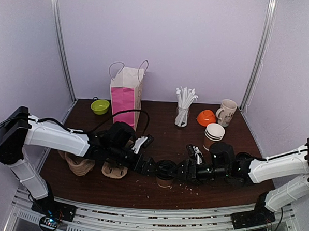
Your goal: Pack the takeout coffee
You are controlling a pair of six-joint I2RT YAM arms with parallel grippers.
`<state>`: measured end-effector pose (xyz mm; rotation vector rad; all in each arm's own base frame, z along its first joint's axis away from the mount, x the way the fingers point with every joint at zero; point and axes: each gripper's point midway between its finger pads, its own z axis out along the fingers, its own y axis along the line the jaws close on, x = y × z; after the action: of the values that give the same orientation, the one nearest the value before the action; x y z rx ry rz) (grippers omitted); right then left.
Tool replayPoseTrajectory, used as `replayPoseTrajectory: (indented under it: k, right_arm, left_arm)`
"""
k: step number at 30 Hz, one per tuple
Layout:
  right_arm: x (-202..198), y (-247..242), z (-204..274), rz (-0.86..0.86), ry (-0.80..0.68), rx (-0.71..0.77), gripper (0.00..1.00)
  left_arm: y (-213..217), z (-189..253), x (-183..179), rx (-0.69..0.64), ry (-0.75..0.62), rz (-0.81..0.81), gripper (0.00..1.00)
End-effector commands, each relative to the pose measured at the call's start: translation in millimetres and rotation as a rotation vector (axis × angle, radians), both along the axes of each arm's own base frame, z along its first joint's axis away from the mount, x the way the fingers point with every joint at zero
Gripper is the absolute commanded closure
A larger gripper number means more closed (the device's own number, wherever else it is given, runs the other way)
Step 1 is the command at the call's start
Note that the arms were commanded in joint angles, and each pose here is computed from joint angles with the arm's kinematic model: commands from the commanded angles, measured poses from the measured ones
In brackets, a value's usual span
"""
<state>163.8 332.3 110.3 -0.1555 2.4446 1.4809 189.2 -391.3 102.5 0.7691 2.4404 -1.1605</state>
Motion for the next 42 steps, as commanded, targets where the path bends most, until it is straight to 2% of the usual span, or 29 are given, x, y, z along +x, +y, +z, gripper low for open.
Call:
replayPoseTrajectory:
  k: [1, 6, 13, 27, 42]
  right_arm:
    - [-9, -4, -6, 0.026, -0.005, -0.026, 0.2]
    - [-13, -3, -16, 0.031, 0.027, -0.024, 0.35]
    - [-9, -1, -22, 0.014, 0.04, -0.042, 0.43]
    - [-1, -3, -29, -0.062, 0.072, -0.03, 0.43]
    - [-2, -12, -49, -0.114, 0.142, -0.057, 0.51]
  left_arm:
    - [-7, 10, -1, -0.052, -0.026, -0.023, 0.1]
    - [-7, 5, -1, -0.046, -0.018, -0.022, 0.11]
    - [-7, 1, -1, -0.038, -0.014, -0.021, 0.15]
    - [-7, -10, -2, -0.019, -0.001, -0.024, 0.22]
    - [-6, -28, -3, 0.015, 0.028, -0.027, 0.39]
